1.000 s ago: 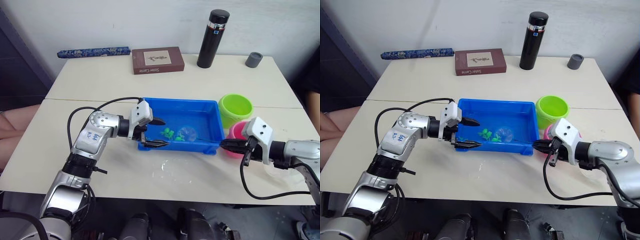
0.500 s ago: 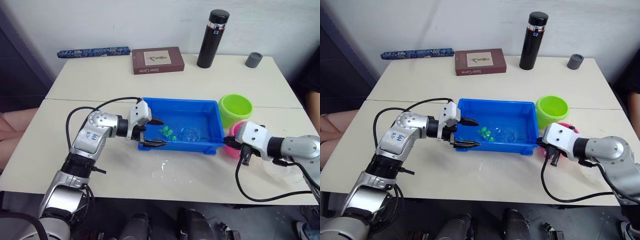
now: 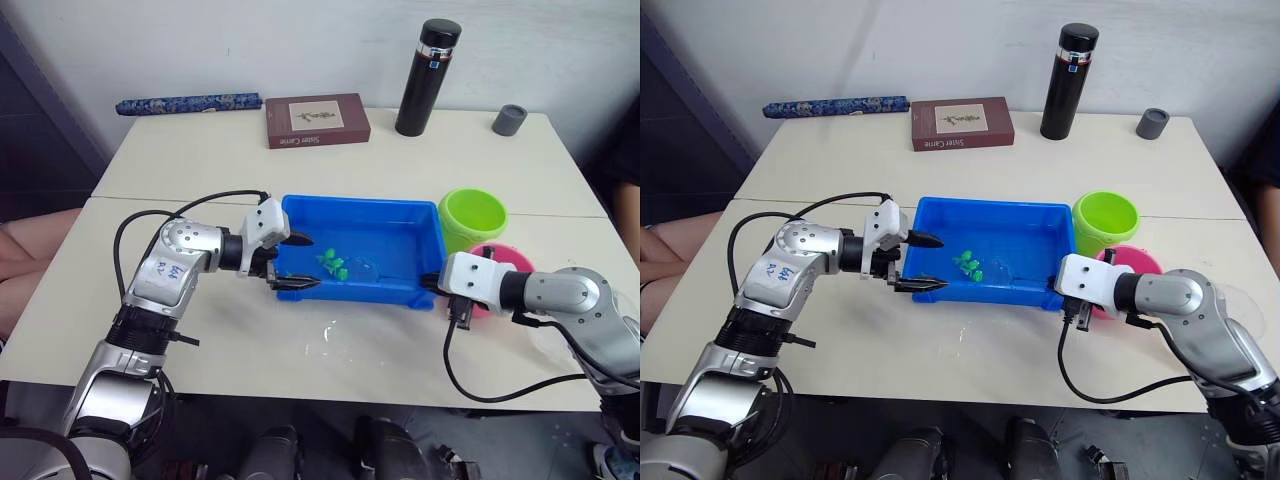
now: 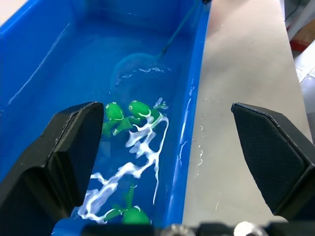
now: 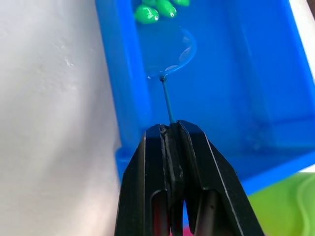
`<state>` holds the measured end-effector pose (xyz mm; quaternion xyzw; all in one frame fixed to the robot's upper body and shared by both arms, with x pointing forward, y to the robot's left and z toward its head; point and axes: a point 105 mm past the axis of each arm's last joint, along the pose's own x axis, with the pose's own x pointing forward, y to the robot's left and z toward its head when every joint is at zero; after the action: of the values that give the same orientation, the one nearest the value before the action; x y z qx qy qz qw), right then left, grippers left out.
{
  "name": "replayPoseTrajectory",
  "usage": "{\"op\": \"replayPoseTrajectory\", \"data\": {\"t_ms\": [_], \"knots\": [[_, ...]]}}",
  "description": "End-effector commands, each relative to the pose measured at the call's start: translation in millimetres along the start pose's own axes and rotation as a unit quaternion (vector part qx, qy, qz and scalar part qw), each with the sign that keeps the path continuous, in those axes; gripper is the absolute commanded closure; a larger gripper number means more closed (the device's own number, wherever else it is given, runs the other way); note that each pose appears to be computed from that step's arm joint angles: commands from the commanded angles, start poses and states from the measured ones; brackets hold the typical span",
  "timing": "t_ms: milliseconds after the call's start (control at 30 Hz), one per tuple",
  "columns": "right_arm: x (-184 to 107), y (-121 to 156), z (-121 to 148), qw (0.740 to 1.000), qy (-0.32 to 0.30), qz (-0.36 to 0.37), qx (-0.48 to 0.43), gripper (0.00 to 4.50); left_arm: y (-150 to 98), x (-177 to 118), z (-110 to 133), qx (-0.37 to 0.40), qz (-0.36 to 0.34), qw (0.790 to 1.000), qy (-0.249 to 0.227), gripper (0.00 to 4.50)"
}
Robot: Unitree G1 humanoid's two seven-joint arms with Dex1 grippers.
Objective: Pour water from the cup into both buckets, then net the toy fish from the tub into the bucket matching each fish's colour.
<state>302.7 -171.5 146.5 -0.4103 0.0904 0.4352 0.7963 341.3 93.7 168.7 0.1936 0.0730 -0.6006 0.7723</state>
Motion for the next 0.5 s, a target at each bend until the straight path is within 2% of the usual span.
{"op": "replayPoseTrajectory", "data": {"t_ms": [33,333,500], "knots": [[-4,-5,10,0.999,-0.025,-0.013,0.017,4.5,2,-5,5,0.008,0.011,1.0,-0.009,0.02],[-4,-3,18,0.985,-0.075,-0.009,0.154,4.5,4,-7,5,0.006,0.017,1.0,-0.008,0.02],[-16,-3,17,0.975,-0.084,-0.016,0.205,4.5,7,-7,7,0.004,0.018,1.0,-0.013,0.02]]}}
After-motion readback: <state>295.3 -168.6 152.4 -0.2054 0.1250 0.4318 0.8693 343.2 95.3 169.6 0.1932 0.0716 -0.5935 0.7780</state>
